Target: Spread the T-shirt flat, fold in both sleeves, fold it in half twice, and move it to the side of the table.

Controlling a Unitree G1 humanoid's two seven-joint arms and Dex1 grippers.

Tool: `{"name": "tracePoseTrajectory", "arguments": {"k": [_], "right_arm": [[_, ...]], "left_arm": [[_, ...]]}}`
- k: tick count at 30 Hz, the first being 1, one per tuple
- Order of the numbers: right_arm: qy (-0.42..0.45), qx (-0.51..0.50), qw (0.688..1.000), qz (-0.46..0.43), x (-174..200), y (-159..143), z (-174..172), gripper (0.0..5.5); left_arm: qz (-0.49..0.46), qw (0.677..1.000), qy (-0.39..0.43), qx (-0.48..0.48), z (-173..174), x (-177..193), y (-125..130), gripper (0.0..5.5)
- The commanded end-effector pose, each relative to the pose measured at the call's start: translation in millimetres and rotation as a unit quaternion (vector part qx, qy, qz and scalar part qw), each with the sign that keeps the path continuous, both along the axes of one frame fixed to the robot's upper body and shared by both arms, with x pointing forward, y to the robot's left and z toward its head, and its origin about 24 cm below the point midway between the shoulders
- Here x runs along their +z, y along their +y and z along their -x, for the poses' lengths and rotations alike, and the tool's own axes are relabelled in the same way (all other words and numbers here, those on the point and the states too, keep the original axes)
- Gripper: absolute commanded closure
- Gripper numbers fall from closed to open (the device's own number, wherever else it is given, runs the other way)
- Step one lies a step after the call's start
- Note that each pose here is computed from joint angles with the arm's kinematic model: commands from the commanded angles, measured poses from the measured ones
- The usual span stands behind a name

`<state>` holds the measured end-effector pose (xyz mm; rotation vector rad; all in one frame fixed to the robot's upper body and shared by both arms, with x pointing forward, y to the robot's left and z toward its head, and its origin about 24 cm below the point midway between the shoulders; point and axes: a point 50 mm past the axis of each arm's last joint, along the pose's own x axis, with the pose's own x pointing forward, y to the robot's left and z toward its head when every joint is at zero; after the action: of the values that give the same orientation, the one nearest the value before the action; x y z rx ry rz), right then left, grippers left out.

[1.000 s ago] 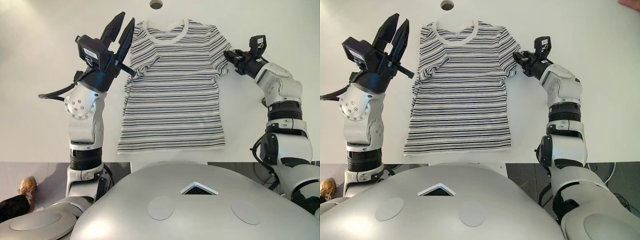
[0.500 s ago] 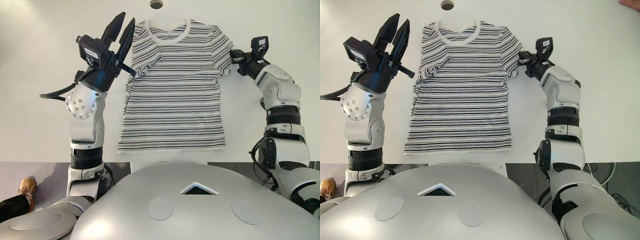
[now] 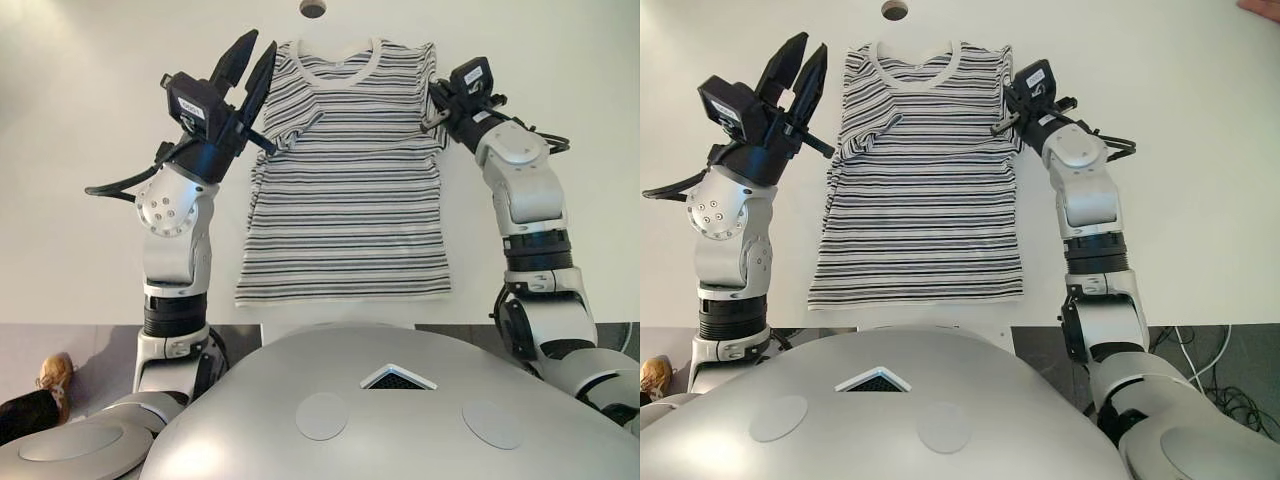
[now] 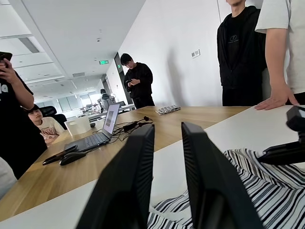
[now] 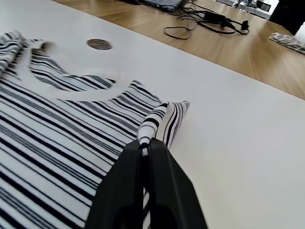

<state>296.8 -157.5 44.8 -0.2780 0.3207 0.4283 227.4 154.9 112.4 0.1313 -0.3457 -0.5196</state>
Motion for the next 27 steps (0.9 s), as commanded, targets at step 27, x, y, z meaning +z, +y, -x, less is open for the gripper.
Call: {"name": "tracePoseTrajectory", "arguments": {"k": [27], "right_arm": [[-0.033,0.215,0.976,0.015,42.6,-51.2,117.7,4.66]], "left_arm": [[-0.332,0.937,-0.091,-0.063,52.6,-32.6,36.7,4.45]]}}
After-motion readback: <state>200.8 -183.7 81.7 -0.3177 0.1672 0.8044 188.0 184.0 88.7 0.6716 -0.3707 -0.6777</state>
